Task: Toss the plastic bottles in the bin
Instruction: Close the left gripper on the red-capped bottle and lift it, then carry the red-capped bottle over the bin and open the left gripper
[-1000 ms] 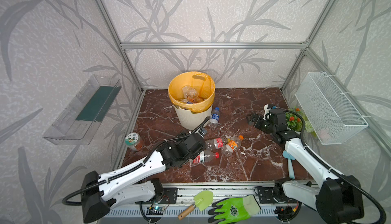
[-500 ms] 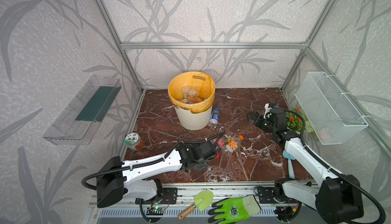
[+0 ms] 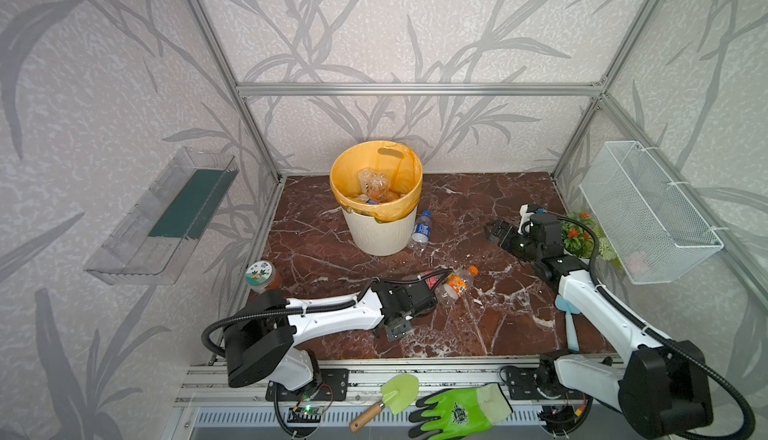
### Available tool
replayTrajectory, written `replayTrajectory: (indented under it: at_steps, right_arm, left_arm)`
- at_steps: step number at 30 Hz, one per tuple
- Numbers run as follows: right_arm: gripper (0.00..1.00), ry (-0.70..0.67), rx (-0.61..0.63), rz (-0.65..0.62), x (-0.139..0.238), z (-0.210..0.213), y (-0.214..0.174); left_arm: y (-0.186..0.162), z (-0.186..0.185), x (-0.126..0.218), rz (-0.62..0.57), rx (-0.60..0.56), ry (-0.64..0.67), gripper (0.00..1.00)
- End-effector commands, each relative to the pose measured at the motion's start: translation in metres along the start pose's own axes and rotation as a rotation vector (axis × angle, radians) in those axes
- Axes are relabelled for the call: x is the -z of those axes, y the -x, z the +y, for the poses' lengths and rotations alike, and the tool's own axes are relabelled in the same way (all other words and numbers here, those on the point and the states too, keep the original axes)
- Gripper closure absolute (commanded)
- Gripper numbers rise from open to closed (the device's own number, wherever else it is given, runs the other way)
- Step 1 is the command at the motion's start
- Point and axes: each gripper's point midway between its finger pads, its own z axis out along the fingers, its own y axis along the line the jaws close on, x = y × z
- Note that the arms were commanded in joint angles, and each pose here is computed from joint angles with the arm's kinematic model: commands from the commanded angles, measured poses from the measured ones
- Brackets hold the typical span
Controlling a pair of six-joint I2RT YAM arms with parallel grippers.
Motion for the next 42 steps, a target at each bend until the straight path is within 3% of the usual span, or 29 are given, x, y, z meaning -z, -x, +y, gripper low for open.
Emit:
replayTrajectory:
  at_steps: [1,6,10,17,25,34,42]
  right_arm:
    - [0.01,0.014,-0.01,-0.008,-0.002,0.0,0.001]
    - [0.01,0.007,-0.015,-0.005,-0.002,-0.005,-0.001]
    - [0.01,0.007,-0.019,-0.006,-0.002,-0.006,-0.001]
    - [0.01,0.011,-0.022,-0.008,-0.002,-0.006,-0.001]
    - [0.01,0.012,-0.026,-0.009,-0.002,-0.007,-0.001]
    - [0.01,0.023,-0.03,-0.013,-0.001,-0.005,0.0]
    - [0.0,0.046,-0.036,-0.012,-0.002,0.0,0.001]
  left_arm:
    - [0.008,-0.003,-0.005,-0.003,-0.028,-0.028,0.24]
    - [0.006,-0.006,-0.011,0.012,-0.023,-0.039,0.32]
    - [0.008,-0.006,-0.011,0.0,-0.009,-0.043,0.32]
    - [0.013,-0.005,0.0,-0.052,0.039,-0.056,0.54]
    - [0.02,0.007,0.031,-0.182,0.133,-0.032,0.55]
    - [0.031,0.06,0.11,-0.485,0.316,0.139,0.56]
    - [0.016,0.131,0.228,-0.835,0.467,0.427,0.56]
